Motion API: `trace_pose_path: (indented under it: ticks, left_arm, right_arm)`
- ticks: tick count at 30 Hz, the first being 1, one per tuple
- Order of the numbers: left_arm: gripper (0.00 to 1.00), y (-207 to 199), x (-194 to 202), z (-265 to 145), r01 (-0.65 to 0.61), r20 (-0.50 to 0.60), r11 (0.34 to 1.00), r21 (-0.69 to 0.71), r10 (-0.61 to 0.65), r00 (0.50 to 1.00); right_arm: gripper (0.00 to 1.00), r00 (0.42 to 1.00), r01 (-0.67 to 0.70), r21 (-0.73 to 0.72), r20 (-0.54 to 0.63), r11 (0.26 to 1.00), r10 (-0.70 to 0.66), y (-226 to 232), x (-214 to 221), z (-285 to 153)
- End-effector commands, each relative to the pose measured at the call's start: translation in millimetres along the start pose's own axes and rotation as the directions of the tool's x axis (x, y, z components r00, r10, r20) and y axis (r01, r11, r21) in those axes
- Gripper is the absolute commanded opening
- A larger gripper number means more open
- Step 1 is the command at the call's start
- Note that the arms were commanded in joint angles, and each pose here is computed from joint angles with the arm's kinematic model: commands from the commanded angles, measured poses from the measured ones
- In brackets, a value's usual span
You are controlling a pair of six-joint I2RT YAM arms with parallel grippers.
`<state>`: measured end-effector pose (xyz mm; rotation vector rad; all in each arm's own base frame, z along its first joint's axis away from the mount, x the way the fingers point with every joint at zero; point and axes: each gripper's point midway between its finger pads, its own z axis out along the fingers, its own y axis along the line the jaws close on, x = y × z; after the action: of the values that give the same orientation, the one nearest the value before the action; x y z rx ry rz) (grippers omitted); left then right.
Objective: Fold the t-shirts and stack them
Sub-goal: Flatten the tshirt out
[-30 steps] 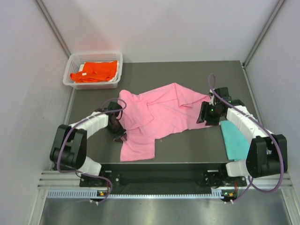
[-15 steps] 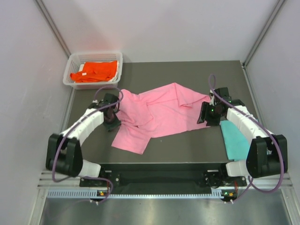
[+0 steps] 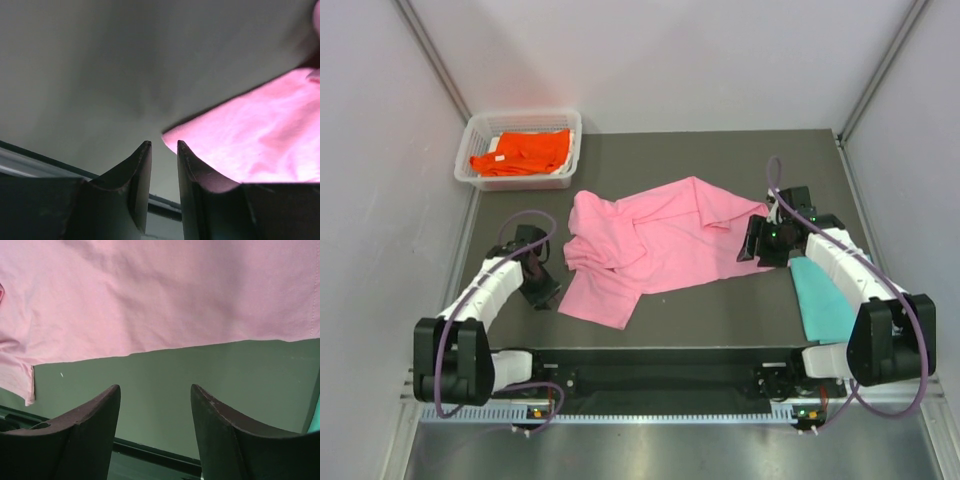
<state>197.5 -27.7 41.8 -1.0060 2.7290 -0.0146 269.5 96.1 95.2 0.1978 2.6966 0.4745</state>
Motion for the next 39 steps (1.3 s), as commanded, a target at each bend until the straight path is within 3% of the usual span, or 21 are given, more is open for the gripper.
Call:
trace_pose_path:
  ticks: [1,9,24,27,30,31,34,39]
  left_arm:
    - [0.33,-12.9,4.4,0.5,-0.024,-0.023,0.996,0.085,0.026,0.999]
    - [0.41,-9.5,8.9,4.5,-0.015,-0.03,0.997,0.08,0.017,0.999]
    - [0.39,-6.6,27.3,33.3,0.011,-0.134,0.999,0.035,-0.006,0.991]
    - [0.33,-2.3,35.5,38.5,0.022,-0.166,1.0,0.018,-0.018,0.986]
    - [0.13,-5.9,32.9,38.5,0.042,-0.153,0.999,0.033,-0.036,0.988]
    - [0.01,-6.7,30.9,37.6,0.043,-0.145,0.998,0.036,-0.038,0.989]
    - [0.0,-4.8,15.2,24.3,0.041,-0.086,0.999,0.009,-0.041,0.995]
    - [0.0,-0.4,-29.5,-34.0,0.082,0.132,0.997,-0.001,-0.081,0.988]
  right_arm:
    - [0.59,0.999,0.017,-0.025,0.05,1.0,-0.015,5.2,-9.1,-9.3]
    - [0.59,0.999,0.018,-0.041,0.048,0.999,-0.016,8.1,-10.9,-7.3]
    - [0.59,0.999,-0.012,-0.044,0.045,0.999,0.014,8.9,-20.2,0.6]
    - [0.59,0.999,-0.033,-0.026,0.041,0.999,0.034,4.5,-21.5,2.8]
    - [0.6,0.996,-0.08,0.025,0.031,0.996,0.079,-8.0,-19.5,8.0]
    - [0.59,0.995,-0.096,0.034,0.03,0.995,0.095,-12.6,-19.8,9.4]
    - [0.57,0.988,-0.154,0.078,0.018,0.985,0.153,-28.2,-15.2,17.4]
    - [0.52,0.97,-0.242,0.127,0.033,0.962,0.24,-50.8,-13.3,26.3]
